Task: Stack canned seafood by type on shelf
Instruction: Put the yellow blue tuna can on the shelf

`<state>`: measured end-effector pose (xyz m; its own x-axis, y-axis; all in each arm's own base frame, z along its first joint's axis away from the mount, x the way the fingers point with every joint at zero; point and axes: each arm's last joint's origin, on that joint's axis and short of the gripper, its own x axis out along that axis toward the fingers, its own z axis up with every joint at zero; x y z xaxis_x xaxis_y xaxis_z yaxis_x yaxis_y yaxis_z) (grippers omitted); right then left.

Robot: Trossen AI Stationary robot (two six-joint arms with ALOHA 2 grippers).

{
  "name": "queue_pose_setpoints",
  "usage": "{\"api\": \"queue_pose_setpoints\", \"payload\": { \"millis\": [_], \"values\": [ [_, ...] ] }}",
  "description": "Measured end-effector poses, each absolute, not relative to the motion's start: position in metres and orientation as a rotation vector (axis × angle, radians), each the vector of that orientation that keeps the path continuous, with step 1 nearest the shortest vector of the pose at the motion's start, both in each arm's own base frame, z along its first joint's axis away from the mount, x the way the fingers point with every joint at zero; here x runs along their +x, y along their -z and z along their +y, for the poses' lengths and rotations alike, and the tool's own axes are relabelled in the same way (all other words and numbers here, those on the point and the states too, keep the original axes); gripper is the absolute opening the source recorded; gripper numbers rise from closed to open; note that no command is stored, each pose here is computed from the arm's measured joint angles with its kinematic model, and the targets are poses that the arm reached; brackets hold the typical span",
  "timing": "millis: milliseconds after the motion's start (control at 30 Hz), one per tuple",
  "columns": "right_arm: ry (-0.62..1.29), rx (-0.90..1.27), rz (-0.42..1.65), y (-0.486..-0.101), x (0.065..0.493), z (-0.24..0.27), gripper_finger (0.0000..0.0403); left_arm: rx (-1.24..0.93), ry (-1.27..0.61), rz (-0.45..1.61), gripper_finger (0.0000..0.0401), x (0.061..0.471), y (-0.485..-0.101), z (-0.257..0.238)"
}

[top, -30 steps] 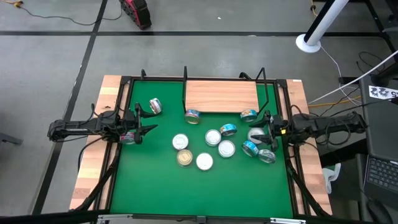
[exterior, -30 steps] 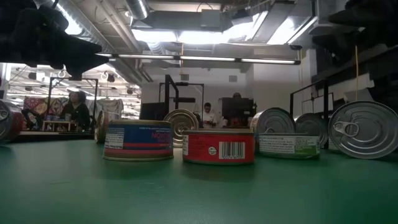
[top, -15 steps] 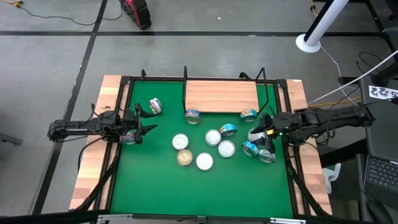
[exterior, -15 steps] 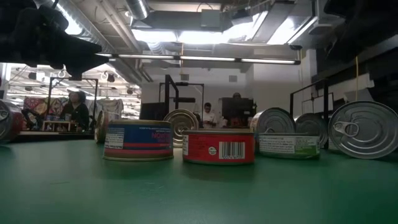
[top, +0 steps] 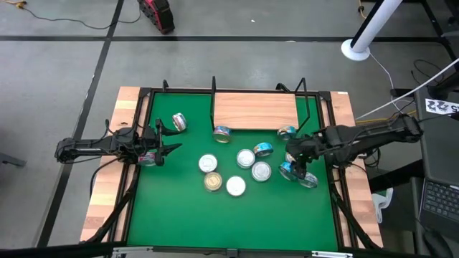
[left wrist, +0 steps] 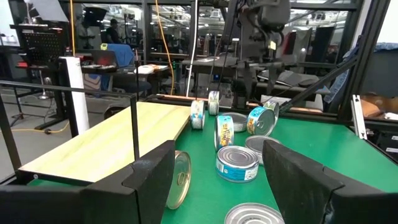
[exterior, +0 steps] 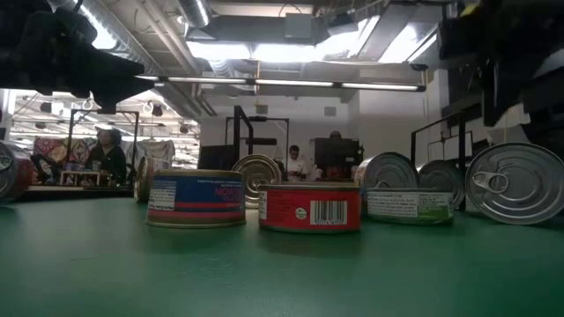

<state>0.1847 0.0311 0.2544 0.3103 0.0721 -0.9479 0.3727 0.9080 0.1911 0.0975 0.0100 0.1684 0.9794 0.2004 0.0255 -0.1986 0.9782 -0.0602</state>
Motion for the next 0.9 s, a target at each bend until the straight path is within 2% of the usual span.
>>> {"api": "queue_pose_setpoints", "payload": {
  "millis": [333,900],
  "values": [
    [0.152,0.472,1.425,-0.232,0.201,0.038,0.0243,-0.057,-0.202,-0.032,0.0239,0.097,-0.168,0.01],
    [0.16,0.463,1.447,-0.221,0.212,0.039,0.0243,-0.057,-0.201,-0.031,0.0239,0.097,-0.168,0.01]
  ]
}}
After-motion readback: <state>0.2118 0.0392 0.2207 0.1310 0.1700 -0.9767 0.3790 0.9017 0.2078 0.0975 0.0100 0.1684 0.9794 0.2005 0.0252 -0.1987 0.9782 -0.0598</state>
